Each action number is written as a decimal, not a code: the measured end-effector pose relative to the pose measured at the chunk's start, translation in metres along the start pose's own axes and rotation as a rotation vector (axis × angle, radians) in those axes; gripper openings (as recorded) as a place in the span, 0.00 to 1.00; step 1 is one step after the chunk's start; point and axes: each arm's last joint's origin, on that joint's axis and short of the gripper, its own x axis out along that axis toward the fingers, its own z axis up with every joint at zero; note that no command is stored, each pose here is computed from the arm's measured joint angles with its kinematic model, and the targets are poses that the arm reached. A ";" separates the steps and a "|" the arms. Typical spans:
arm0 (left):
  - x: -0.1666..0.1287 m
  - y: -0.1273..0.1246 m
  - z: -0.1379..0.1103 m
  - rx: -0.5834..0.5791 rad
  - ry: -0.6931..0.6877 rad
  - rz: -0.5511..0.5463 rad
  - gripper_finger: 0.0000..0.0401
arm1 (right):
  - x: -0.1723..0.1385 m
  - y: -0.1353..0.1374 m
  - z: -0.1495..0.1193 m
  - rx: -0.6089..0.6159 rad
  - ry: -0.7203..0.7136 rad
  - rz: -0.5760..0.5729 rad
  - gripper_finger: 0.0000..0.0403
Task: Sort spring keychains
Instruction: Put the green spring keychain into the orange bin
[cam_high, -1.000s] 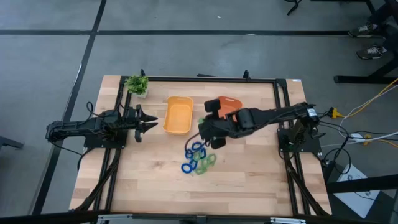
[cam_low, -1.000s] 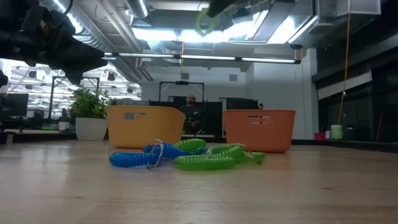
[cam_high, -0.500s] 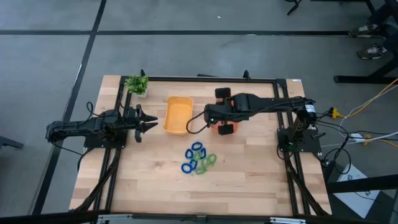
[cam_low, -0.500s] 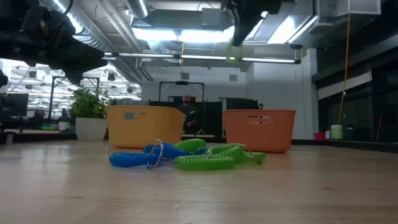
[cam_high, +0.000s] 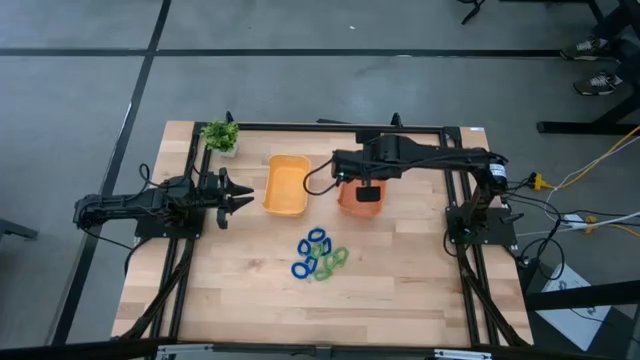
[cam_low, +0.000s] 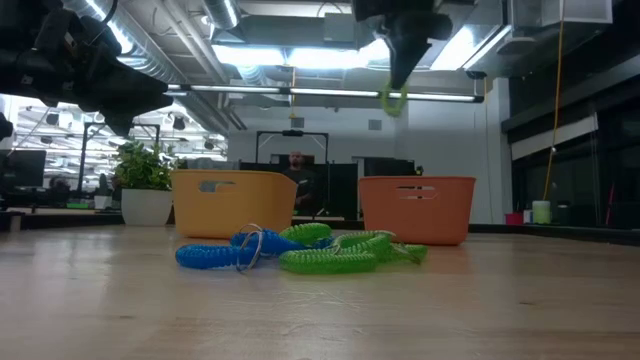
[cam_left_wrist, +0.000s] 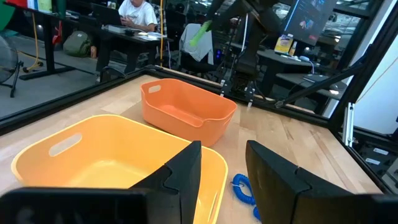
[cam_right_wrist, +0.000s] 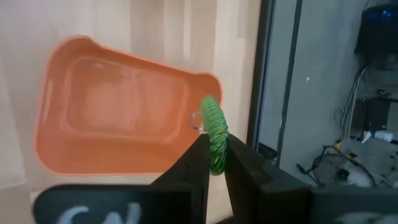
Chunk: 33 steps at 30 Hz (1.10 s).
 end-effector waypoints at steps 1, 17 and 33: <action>0.000 0.000 0.000 0.000 0.000 0.000 0.31 | 0.001 -0.001 -0.001 0.005 0.005 0.010 0.10; 0.000 0.000 0.000 0.000 0.000 0.000 0.31 | -0.004 -0.002 -0.030 0.070 -0.027 0.049 0.10; 0.000 0.000 0.000 0.000 0.000 0.000 0.31 | -0.004 -0.010 -0.114 0.216 -0.244 0.120 0.10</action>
